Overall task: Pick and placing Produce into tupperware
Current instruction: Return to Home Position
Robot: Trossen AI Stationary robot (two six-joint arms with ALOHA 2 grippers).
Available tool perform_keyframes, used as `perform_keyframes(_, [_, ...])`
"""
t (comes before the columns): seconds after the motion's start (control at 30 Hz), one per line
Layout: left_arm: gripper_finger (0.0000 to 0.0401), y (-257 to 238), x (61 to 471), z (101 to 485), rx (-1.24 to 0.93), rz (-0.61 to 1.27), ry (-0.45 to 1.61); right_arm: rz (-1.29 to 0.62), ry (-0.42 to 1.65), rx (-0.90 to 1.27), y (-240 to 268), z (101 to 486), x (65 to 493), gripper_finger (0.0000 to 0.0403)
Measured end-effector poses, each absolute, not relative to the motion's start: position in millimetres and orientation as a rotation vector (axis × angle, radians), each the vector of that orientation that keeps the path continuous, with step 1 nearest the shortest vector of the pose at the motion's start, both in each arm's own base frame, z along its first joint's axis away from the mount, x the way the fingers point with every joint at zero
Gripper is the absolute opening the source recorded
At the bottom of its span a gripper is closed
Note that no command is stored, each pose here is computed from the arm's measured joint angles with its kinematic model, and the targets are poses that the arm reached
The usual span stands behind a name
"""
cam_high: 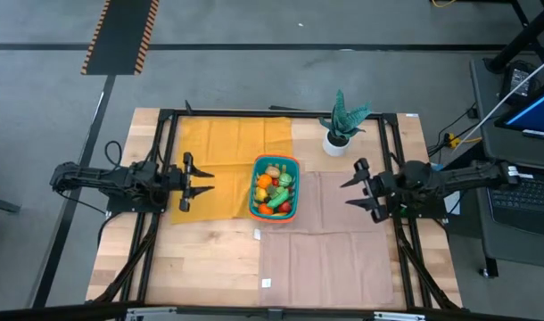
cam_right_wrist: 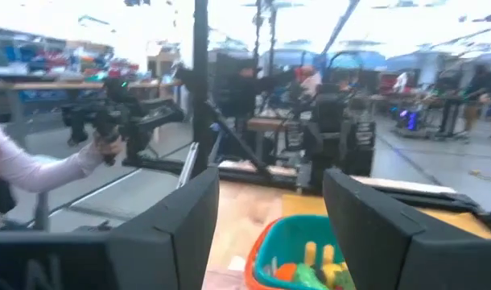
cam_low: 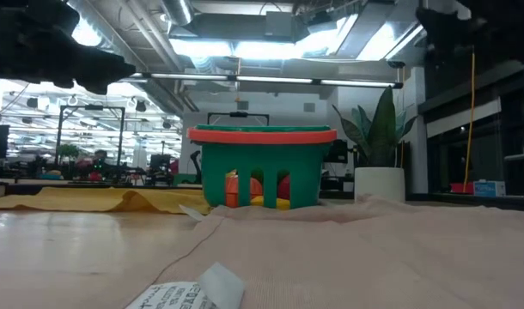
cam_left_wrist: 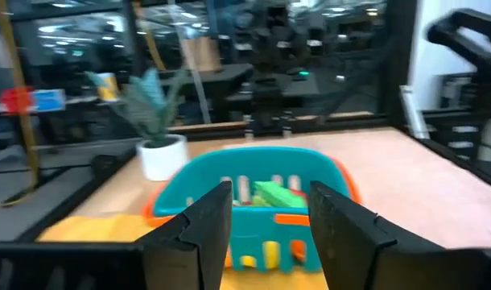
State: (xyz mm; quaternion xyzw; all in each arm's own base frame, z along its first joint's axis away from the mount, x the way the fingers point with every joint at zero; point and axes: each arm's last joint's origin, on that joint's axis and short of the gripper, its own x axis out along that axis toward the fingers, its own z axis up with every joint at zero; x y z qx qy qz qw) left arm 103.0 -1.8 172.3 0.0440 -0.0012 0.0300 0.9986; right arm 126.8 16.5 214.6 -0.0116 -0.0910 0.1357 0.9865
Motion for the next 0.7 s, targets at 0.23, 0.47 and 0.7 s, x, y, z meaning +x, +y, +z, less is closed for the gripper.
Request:
perform_keyframes(0.23, [0.0163,1,103,168,0.101,0.111,0.022,0.225,-0.232,-0.016,14,192,113,0.0225])
perform_keyframes(0.47, [0.0158,11,103,161,0.086,0.228,0.068,0.179,-0.212,-0.016,8,189,109,0.0225])
perform_keyframes(0.7, [0.0149,20,101,162,0.087,0.308,0.071,0.125,-0.203,-0.054,3,188,109,0.0225])
